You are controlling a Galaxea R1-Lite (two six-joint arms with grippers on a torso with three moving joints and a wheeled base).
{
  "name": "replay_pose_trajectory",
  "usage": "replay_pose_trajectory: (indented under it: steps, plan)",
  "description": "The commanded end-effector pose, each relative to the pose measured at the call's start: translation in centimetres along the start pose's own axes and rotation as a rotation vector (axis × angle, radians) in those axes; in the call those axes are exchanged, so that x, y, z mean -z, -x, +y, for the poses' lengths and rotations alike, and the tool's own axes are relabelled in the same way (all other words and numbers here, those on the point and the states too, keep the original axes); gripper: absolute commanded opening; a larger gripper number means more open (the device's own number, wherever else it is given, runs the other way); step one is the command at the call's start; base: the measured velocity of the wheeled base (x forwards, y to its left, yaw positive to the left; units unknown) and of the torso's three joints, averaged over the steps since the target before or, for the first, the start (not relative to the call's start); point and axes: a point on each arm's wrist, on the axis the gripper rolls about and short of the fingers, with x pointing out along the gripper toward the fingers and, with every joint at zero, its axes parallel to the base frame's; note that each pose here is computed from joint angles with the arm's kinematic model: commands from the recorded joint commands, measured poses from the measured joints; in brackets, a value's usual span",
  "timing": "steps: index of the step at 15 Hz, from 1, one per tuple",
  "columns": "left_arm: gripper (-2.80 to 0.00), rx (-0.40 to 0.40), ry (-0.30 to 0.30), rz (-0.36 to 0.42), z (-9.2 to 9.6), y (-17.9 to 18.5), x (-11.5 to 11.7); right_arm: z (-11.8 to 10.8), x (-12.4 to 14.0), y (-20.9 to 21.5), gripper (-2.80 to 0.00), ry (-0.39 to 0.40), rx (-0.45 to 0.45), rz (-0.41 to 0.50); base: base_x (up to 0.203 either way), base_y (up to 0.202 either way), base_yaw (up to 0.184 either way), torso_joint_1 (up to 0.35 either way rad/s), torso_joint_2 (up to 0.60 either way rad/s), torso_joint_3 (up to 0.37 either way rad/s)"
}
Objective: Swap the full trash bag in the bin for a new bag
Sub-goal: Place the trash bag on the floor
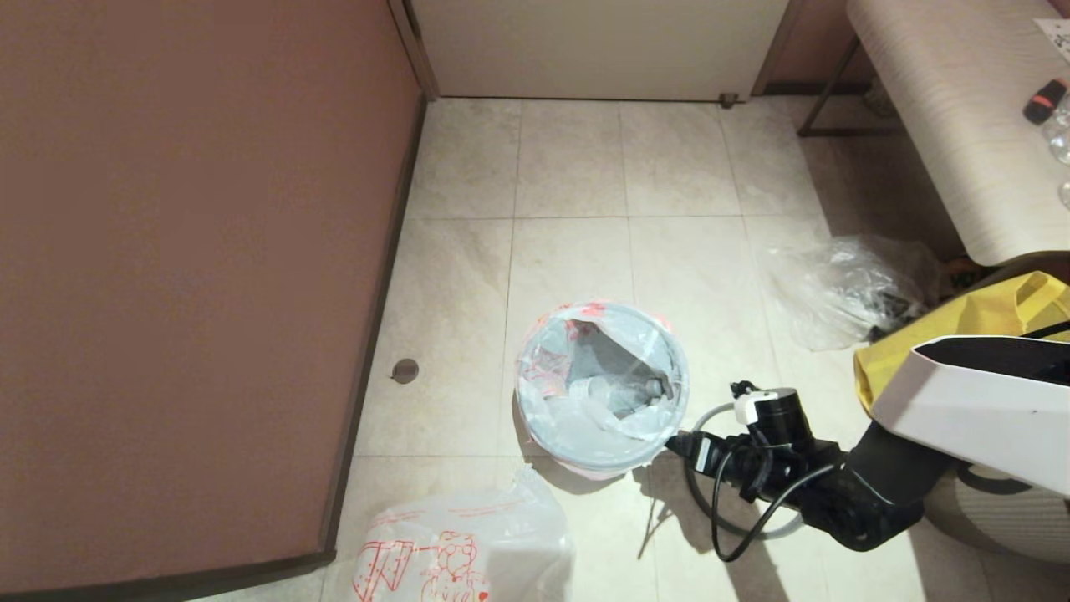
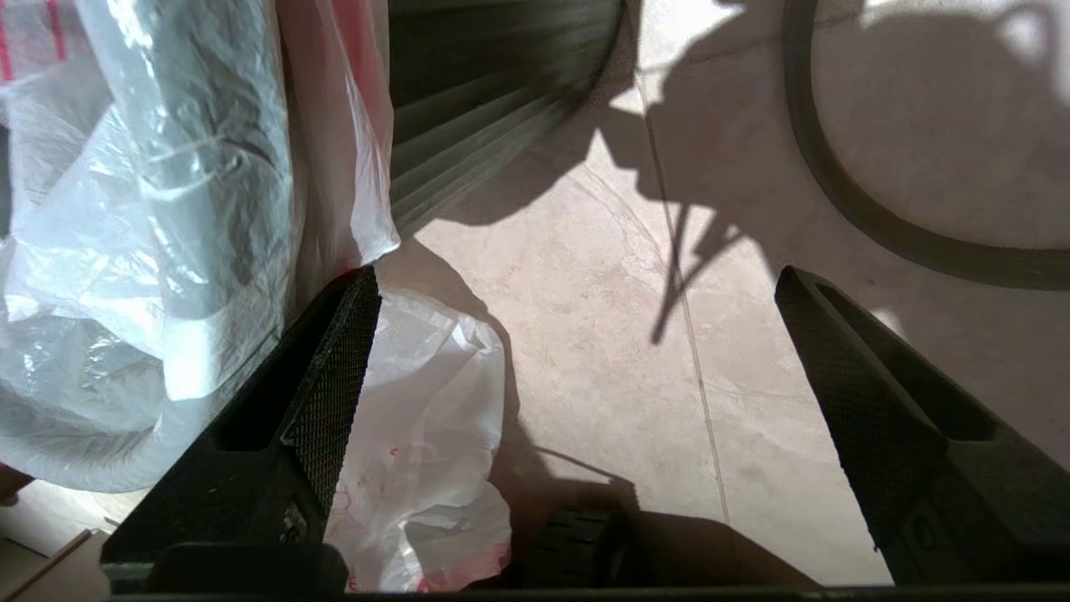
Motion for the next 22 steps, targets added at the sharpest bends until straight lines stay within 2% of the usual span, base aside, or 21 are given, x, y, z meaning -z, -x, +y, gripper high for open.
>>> replay_pose_trajectory:
  steps: [1,6,9,11,14,16,19,22]
  plan:
    - [-2.8,-0.001,0.0,0.002,0.0,0.0,0.0,-0.3,0.4,-0.4,0.0,-0.005,0.007,0.011,0.0,0.0,0.0,0.0,0.0,0.0]
    - [-2.8,-0.001,0.0,0.002,0.0,0.0,0.0,-0.8,-0.6,-0.2,0.0,-0.02,0.001,-0.01,0.0,0.0,0.0,0.0,0.0,0.0]
    - [-2.8,-0.001,0.0,0.002,0.0,0.0,0.0,-0.7,0.6,1.4,0.0,-0.016,0.003,0.034,0.0,0.0,0.0,0.0,0.0,0.0]
    - [-2.8,0.001,0.0,0.002,0.0,0.0,0.0,0.2,0.5,1.8,0.0,-0.095,-0.018,0.029,0.0,0.0,0.0,0.0,0.0,0.0]
    - [-2.8,-0.001,0.0,0.002,0.0,0.0,0.0,0.9,-0.2,0.8,0.0,-0.115,-0.041,0.009,0.0,0.0,0.0,0.0,0.0,0.0]
    - [-2.8,-0.001,0.0,0.002,0.0,0.0,0.0,1.5,-1.6,-0.4,0.0,-0.118,-0.04,-0.005,0.0,0.0,0.0,0.0,0.0,0.0]
    - [-2.8,-0.001,0.0,0.002,0.0,0.0,0.0,2.1,-5.6,-2.0,0.0,-0.14,-0.045,-0.069,0.0,0.0,0.0,0.0,0.0,0.0]
    - [-2.8,0.0,0.0,0.002,0.0,0.0,0.0,0.7,-10.3,-2.5,0.0,-0.187,0.007,-0.118,0.0,0.0,0.0,0.0,0.0,0.0]
